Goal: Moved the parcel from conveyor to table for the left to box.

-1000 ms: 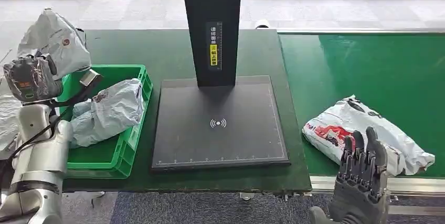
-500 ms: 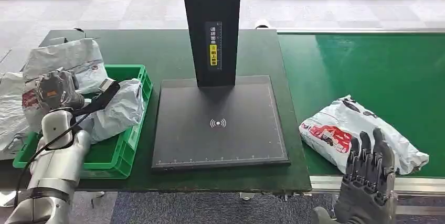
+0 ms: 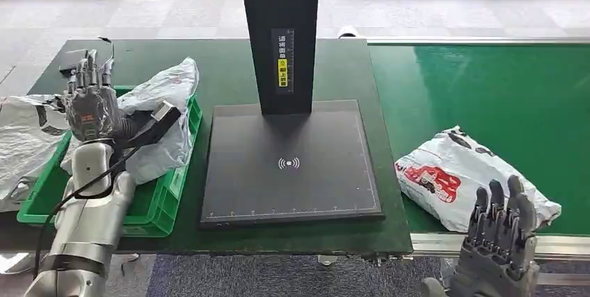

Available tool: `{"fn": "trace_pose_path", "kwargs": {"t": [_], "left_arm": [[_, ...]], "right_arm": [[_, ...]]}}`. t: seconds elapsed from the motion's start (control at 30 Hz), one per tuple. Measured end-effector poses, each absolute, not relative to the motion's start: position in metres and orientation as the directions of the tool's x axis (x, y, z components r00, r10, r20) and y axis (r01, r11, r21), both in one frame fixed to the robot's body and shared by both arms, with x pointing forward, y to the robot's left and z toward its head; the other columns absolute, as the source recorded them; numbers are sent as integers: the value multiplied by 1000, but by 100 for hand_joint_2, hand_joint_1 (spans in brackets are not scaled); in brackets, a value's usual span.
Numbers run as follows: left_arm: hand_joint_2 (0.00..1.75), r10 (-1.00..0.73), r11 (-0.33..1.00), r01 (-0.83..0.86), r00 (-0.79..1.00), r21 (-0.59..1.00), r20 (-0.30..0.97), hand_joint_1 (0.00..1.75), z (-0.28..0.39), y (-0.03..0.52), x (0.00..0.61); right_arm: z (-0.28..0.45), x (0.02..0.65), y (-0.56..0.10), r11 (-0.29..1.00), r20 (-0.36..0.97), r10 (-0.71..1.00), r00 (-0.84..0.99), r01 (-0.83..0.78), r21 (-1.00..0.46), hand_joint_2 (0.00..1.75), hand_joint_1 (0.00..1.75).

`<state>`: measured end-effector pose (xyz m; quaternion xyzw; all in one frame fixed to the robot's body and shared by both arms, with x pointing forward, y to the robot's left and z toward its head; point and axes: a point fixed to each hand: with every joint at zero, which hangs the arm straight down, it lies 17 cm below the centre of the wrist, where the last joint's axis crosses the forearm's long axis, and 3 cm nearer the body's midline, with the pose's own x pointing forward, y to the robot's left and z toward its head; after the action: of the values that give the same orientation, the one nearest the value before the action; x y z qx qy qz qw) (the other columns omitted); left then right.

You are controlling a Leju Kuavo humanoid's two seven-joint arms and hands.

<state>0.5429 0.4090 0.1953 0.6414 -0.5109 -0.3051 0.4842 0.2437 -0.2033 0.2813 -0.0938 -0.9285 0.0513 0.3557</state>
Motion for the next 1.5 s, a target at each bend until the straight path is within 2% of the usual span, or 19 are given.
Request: {"fn": "trace_pose_path", "kwargs": {"t": [0.57, 0.8, 1.3, 1.37, 1.4, 1.47, 1.5], "left_arm": [[0, -985, 55, -418, 128, 907, 119, 0, 217, 345, 540], [0, -991, 78, -292, 79, 953, 105, 0, 188, 315, 551], [0, -985, 69, -129, 148, 989, 88, 0, 133, 340, 573], [0, -984, 90, -170, 137, 981, 114, 0, 139, 341, 573], [0, -983, 116, -249, 110, 962, 147, 0, 153, 340, 571], [0, -969, 214, -428, 23, 878, 247, 0, 190, 335, 558], [0, -940, 322, -482, -62, 815, 334, 0, 205, 327, 548]], "right_arm": [[286, 245, -217, 967, 644, 255, -722, 208, -150, 175, 0], [286, 241, -230, 951, 645, 297, -704, 277, -136, 175, 0], [282, 240, -230, 960, 657, 273, -702, 247, -135, 175, 0], [282, 240, -229, 961, 658, 270, -703, 243, -135, 175, 0], [282, 240, -229, 962, 659, 266, -703, 238, -135, 175, 0], [282, 240, -227, 963, 659, 263, -705, 232, -137, 175, 0], [282, 240, -227, 963, 659, 263, -705, 232, -136, 175, 0]]}}
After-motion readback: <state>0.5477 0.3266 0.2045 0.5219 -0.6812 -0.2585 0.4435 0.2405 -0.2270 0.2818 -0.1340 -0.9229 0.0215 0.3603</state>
